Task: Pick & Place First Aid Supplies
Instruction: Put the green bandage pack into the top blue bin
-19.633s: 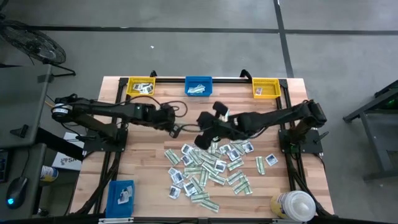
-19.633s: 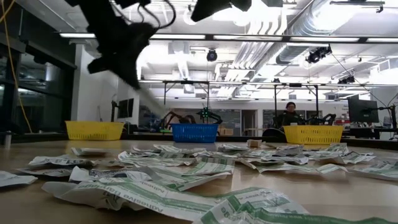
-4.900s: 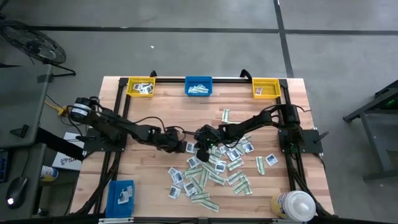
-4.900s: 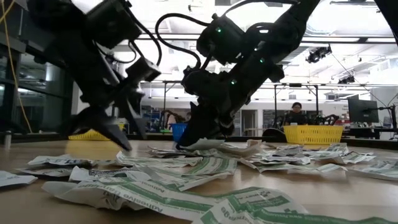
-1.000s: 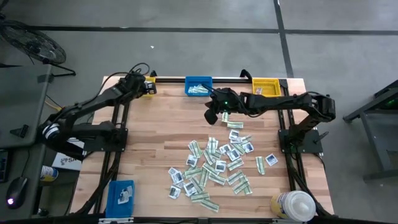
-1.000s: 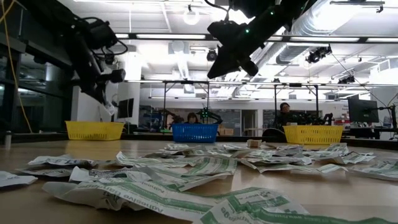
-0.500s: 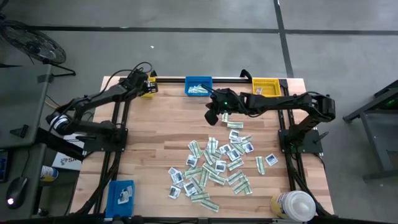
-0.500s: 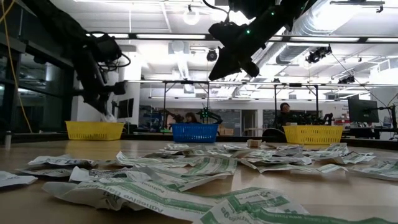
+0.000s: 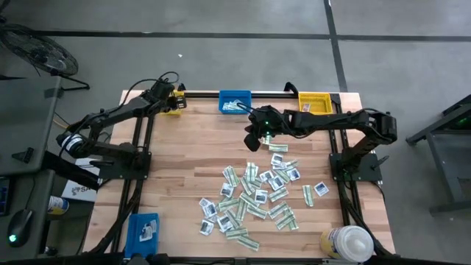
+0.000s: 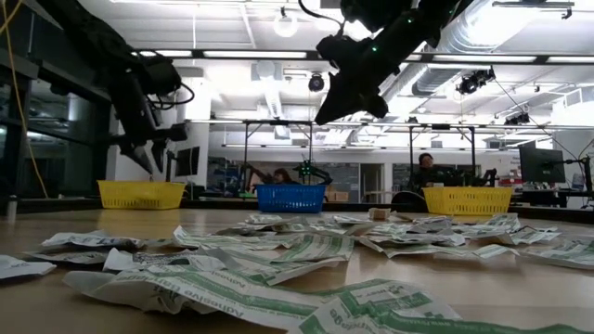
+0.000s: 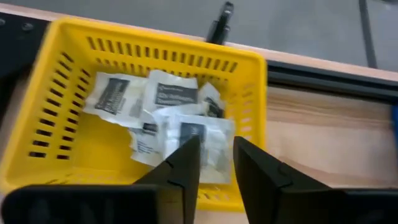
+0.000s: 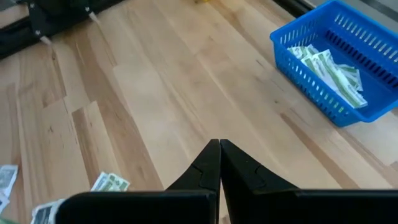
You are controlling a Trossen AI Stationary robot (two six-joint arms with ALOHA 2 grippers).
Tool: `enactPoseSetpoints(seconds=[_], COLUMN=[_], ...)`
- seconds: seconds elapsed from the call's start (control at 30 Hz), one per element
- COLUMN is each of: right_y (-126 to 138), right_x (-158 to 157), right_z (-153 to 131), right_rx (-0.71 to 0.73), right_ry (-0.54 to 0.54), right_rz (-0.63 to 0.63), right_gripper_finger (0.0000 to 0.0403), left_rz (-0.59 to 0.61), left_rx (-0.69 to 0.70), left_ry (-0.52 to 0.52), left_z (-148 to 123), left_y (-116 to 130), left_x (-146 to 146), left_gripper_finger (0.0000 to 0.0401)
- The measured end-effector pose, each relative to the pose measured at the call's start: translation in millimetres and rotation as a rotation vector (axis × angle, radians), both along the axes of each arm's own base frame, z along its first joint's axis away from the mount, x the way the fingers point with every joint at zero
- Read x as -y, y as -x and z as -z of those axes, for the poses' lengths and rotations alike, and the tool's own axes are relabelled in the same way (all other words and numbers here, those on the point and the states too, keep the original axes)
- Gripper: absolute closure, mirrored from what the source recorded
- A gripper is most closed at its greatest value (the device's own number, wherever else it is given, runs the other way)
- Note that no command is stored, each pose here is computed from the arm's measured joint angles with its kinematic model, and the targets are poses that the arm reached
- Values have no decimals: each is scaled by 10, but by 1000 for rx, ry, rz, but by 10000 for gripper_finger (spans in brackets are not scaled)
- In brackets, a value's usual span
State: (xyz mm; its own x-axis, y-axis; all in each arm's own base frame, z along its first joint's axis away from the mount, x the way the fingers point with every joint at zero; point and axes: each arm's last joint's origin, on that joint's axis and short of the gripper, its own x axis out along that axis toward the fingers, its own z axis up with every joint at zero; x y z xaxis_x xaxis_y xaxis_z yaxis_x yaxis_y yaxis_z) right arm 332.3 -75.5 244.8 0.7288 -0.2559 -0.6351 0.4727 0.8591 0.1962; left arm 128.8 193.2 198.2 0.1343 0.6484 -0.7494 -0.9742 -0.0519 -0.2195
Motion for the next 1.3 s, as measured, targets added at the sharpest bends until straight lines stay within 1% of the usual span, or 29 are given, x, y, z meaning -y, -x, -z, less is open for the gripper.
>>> enactPoseSetpoints(seconds=[0.13,0.2,0.33,0.47,0.63,0.73,0.83,0.97,1.07,1.2,1.3], right_y=[1,-1,5,1,-27,-47,-89,-176,-242,-284,-301], right_x=[-6,-23,-120,-298,-564,-718,-870,-1051,-1184,-1319,-1399], right_z=[6,10,75,140,144,127,126,239,344,470,582], right_rx=[-4,-6,-28,-41,-38,-15,26,52,71,80,69], right_ry=[-10,-9,-7,-13,15,26,18,-25,-68,-122,-200], right_rz=[-17,-41,-77,-128,-178,-212,-224,-219,-204,-125,-64], right_gripper_finger=[402,402,402,402,403,403,403,403,403,403,403], left_rz=[56,112,219,323,456,517,551,579,637,698,739], left_rx=[46,78,102,86,127,148,140,139,185,263,332], left_ry=[55,83,134,170,179,198,214,242,235,238,257], left_z=[-109,-149,-172,-192,-241,-220,-148,-24,56,166,220], left_y=[-27,-69,-177,-326,-517,-600,-648,-679,-712,-719,-718], left_x=[6,28,184,428,794,1025,1265,1567,1768,1991,2132], left_gripper_finger=[294,293,293,293,293,293,293,293,293,293,293])
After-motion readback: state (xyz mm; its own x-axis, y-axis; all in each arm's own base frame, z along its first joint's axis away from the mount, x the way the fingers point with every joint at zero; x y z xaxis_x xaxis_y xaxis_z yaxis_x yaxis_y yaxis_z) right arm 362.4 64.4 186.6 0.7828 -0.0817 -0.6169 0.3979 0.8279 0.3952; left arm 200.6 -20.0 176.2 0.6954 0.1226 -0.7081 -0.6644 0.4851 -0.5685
